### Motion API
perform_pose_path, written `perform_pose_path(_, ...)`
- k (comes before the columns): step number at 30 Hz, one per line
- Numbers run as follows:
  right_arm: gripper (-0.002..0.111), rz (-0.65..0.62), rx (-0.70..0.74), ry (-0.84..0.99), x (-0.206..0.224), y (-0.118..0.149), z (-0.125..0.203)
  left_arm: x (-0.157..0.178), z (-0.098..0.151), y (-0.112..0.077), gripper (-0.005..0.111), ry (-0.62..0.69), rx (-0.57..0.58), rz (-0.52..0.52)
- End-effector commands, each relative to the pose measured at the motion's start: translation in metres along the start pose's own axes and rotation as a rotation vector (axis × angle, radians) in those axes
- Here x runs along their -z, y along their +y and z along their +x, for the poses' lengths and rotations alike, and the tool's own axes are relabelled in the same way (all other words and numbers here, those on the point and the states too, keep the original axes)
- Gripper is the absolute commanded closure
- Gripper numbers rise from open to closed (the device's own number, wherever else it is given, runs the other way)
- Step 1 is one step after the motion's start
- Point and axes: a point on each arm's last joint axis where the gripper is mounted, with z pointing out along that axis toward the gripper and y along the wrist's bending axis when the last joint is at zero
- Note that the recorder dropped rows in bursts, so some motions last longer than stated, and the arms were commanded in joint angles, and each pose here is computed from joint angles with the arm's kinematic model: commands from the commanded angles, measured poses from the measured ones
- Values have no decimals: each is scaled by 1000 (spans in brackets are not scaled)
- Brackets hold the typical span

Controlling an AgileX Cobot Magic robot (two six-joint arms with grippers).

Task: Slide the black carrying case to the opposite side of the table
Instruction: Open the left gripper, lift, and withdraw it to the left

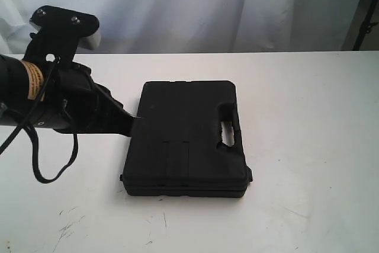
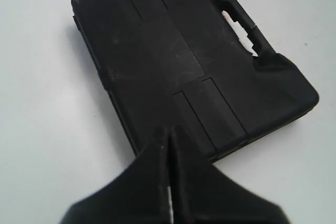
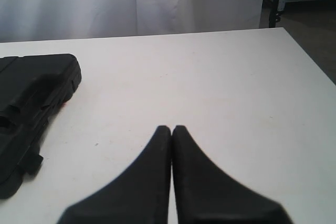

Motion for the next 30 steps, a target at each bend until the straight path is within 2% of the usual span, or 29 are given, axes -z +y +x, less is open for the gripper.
perform_pose_path(1,108,3,1,-4,0,0,1,2,-1,4,107,-18,-59,-36)
perform_pose_path(6,108,3,1,-4,0,0,1,2,0,5,107,-3,-69,-50)
perform_pose_path(13,108,3,1,-4,0,0,1,-2,17,11,107,68,-108,-93)
perform_pose_path(19,108,3,1,-4,0,0,1,4,40,17,107,80,-33,-100)
perform_pose_path(23,108,3,1,-4,0,0,1,13,53,30,107,-7,24,-86)
perform_pose_path(26,108,3,1,-4,0,0,1,23,66,45,107,-104,117,-84)
perform_pose_path(30,108,3,1,-4,0,0,1,39,90,69,107,-227,250,-134)
